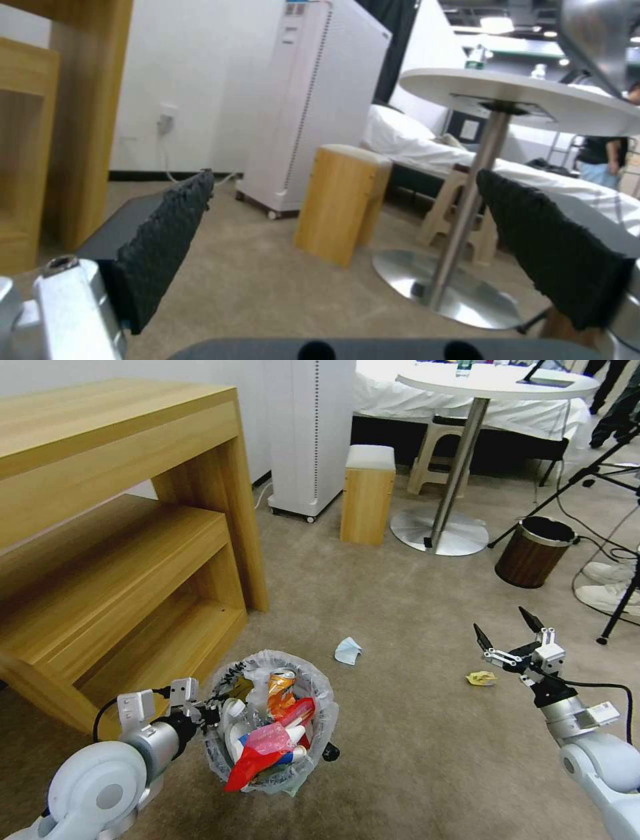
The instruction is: Pick up the trash bin and place the garbage on the floor into it.
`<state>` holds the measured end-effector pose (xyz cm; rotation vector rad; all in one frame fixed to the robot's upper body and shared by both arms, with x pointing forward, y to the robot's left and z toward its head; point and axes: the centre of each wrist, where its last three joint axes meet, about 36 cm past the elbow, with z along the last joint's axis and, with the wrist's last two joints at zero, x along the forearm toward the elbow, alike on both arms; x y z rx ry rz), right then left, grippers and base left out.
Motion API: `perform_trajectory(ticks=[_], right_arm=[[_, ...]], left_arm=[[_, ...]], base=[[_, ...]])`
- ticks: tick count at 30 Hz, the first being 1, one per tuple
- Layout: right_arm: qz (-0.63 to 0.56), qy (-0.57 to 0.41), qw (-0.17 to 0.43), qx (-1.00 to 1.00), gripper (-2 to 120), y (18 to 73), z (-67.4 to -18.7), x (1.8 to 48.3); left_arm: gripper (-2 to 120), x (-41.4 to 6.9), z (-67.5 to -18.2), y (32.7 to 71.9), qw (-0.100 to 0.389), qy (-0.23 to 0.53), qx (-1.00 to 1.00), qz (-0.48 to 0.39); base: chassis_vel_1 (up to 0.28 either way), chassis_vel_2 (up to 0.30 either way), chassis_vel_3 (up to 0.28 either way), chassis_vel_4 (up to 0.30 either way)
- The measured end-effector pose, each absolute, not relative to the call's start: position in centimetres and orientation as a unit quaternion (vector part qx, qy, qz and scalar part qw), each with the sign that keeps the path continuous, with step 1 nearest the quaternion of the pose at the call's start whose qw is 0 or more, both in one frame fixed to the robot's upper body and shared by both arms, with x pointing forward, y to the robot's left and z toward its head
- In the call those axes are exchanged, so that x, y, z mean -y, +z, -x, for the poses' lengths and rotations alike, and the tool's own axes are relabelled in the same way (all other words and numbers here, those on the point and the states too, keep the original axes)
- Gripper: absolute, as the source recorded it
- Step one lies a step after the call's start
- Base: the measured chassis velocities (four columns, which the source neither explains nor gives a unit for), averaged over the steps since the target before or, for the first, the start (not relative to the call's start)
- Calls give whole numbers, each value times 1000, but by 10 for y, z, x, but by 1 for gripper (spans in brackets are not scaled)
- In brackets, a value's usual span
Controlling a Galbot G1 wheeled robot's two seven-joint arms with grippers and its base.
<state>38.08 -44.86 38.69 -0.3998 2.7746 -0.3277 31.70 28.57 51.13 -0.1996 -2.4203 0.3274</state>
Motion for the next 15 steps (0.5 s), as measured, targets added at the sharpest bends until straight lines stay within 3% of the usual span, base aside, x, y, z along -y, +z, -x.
perform_trajectory(ticks=[15], right_arm=[[133,-111,157,-972,100,384,-381,450]], left_arm=[[0,-284,-317,508,334,123,932,72]], base=[[-23,-19,-23,-23]])
